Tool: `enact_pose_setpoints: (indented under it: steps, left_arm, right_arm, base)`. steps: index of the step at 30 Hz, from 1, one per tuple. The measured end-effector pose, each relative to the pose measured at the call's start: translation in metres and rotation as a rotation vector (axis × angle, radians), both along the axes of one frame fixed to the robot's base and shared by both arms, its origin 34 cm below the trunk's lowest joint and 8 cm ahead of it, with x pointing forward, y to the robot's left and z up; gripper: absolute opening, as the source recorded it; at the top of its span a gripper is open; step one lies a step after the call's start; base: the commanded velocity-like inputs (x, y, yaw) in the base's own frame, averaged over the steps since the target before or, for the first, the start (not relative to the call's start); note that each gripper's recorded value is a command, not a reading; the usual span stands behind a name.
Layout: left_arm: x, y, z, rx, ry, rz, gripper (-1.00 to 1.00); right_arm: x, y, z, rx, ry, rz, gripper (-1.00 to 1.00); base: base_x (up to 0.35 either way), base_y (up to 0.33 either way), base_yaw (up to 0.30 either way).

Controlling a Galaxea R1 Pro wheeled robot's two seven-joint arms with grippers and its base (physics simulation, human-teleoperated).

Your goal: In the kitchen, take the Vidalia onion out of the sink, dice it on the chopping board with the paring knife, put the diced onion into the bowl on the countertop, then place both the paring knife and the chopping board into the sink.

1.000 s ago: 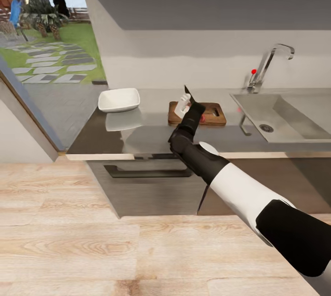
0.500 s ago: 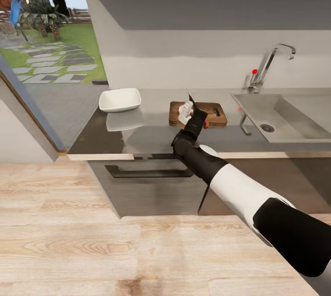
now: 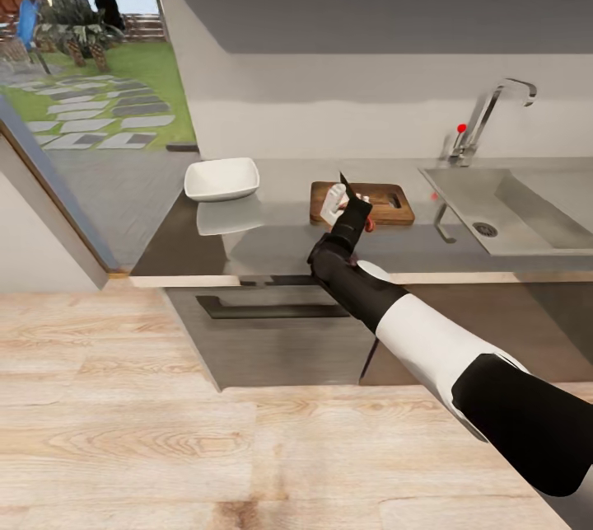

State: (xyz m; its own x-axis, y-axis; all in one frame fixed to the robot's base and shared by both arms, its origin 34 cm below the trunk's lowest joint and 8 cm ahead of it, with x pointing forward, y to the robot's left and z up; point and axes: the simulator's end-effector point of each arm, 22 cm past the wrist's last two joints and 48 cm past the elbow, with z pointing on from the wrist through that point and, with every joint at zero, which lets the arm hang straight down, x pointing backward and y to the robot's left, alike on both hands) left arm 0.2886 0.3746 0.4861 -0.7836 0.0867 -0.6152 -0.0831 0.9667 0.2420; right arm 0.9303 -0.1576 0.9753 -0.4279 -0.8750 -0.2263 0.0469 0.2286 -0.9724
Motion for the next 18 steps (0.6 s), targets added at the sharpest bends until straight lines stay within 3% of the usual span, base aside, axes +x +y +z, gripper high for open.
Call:
enact_pose_setpoints:
  steps: [5, 6, 18]
  left_arm:
    - [0.0, 0.0, 0.0, 0.0, 0.0, 0.0, 1.0]
    - [0.0, 0.0, 0.0, 0.0, 0.0, 0.0, 1.0]
    - [0.0, 0.0, 0.0, 0.0, 0.0, 0.0, 1.0]
  right_arm:
    - [0.0, -0.004, -0.005, -0.008, 0.012, -0.008, -1.0]
    - [0.001, -0.014, -0.023, -0.023, 0.049, -0.025, -1.0]
    - [0.001, -0.015, -0.024, -0.033, 0.046, -0.022, -1.0]
  base:
    - [0.0, 0.001, 0.0]
    - [0.0, 0.0, 0.0]
    - [0.0, 0.0, 0.0]
